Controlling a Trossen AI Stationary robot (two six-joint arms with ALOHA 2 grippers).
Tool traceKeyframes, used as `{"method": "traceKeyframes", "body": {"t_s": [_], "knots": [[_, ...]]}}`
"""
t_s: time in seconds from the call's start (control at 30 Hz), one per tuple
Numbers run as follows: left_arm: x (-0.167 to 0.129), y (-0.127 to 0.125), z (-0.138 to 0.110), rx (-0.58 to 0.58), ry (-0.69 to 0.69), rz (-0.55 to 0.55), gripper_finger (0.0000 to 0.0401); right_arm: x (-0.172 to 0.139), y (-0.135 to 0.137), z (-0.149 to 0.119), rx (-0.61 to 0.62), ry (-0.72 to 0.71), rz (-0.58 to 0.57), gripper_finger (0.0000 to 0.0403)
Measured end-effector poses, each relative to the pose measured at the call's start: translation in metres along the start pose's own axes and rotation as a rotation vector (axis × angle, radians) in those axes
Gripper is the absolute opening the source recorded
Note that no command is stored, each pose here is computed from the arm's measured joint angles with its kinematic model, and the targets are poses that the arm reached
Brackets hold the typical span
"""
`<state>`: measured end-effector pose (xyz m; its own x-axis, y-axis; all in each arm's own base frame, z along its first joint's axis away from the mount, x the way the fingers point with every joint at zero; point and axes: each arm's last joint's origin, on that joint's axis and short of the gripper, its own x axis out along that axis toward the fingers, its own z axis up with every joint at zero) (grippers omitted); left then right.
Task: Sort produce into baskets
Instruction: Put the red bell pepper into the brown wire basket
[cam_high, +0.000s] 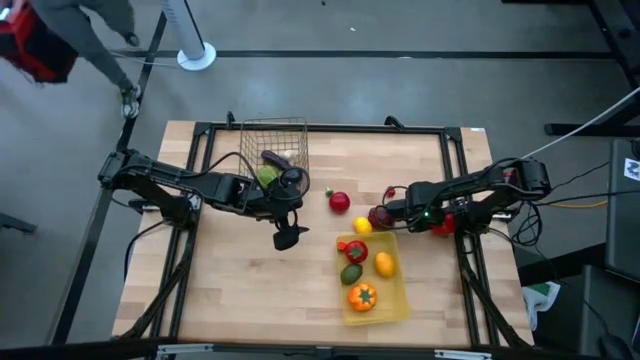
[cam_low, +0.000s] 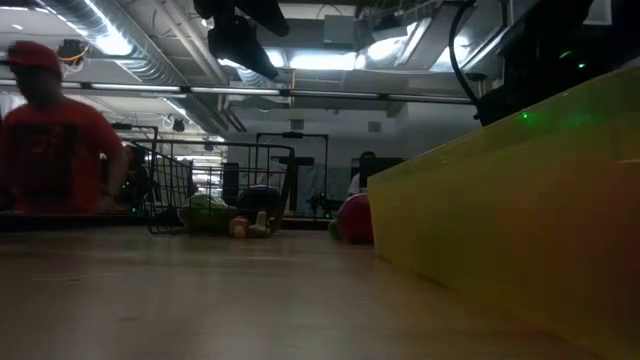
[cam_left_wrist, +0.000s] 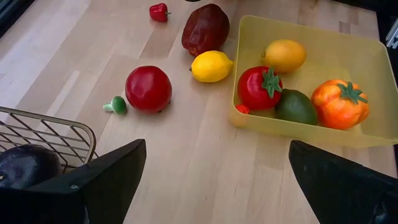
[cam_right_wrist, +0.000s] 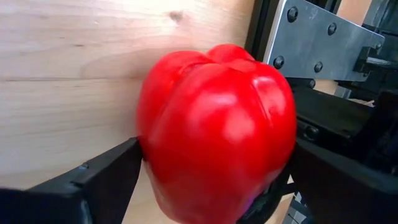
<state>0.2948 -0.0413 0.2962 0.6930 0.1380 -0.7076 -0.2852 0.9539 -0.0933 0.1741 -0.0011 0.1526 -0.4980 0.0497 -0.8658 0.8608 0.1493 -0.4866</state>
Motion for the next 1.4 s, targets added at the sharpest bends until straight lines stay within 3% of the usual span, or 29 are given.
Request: {"method": "traceKeyframes", "body": {"t_s": [0.23,0.63,1.07,1.4], "knots": [[0.0,0.0,0.0,0.0,0.0,0.0,0.0392,0.0,0.0,0.0,-0.006,0.001,0.0,0.0321],[0.0,0.0,0.0,0.0,0.0,-0.001,0.0392,-0.031,0.014,0.004,-0.14,-0.133,0.132,0.0322],[-0.023,0.005,0.004,-0.02,-0.056,-0.024,0.0392,-0.091,0.016,0.007,-0.183,-0.343,0.228,0.0323],[-0.053,0.012,0.008,-0.044,-0.143,-0.051,0.0392,-0.159,0.021,0.009,-0.21,-0.602,0.487,0.0323]]}}
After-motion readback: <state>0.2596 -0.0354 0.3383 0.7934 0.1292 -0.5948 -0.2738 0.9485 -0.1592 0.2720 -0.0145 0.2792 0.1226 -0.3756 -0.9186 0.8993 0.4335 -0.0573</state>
